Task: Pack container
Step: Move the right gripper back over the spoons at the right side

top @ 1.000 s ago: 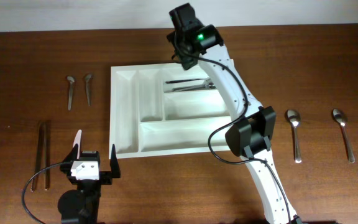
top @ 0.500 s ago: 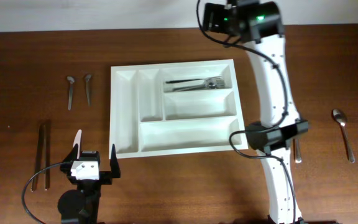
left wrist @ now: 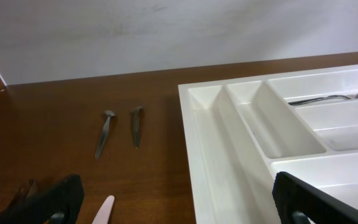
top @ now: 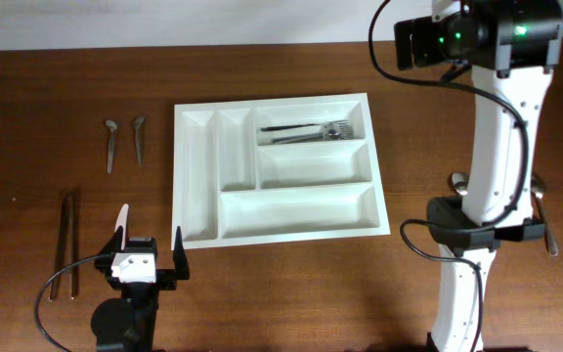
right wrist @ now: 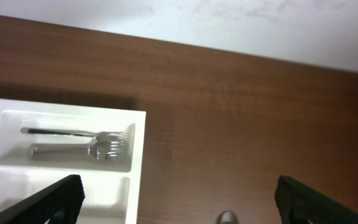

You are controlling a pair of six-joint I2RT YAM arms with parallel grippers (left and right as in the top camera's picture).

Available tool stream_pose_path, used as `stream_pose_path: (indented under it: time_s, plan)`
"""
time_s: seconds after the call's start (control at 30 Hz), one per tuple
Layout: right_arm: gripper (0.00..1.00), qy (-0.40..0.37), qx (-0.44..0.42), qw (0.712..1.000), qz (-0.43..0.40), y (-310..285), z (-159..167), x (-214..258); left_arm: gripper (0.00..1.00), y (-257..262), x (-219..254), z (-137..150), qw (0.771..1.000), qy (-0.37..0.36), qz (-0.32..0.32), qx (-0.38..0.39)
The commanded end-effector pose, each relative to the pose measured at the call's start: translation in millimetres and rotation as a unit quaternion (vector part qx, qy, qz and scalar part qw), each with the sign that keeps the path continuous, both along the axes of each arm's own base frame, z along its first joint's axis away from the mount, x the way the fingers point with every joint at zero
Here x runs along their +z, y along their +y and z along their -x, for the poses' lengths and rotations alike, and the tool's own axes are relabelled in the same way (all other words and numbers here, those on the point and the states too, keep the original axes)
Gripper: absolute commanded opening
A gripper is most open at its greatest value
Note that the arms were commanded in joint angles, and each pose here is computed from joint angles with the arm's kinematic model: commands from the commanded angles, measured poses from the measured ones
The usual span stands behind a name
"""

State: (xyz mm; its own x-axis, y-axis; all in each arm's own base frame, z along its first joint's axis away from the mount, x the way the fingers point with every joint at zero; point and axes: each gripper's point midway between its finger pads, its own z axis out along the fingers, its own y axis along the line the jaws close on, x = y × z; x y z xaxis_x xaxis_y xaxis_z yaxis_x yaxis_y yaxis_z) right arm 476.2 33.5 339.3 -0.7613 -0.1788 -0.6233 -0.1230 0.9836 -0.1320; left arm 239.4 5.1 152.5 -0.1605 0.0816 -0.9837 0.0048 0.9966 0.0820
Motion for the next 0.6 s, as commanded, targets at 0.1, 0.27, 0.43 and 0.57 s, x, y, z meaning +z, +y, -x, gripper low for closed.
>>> stream_pose_path:
  time_s: [0.1,0.27,0.43,0.57]
  plan:
    - [0.99,0.028,0.038,0.999,0.027,0.4,36.8,13.0,0.99,2.1,-1.4,0.1,1.0,0.0,-0.009,0.005]
    - [0.99,0.14,0.018,0.988,0.058,-19.0,72.9,-32.5,0.99,2.1,-1.4,0.1,1.0,0.0,-0.009,0.005]
    - [0.99,0.262,-0.02,0.963,0.053,-46.6,117.9,-89.7,0.99,2.1,-1.4,0.1,1.0,0.0,-0.009,0.005]
    - [0.99,0.354,-0.034,0.934,0.047,-74.7,148.3,-134.2,0.99,2.1,-1.4,0.1,1.0,0.0,-0.009,0.005]
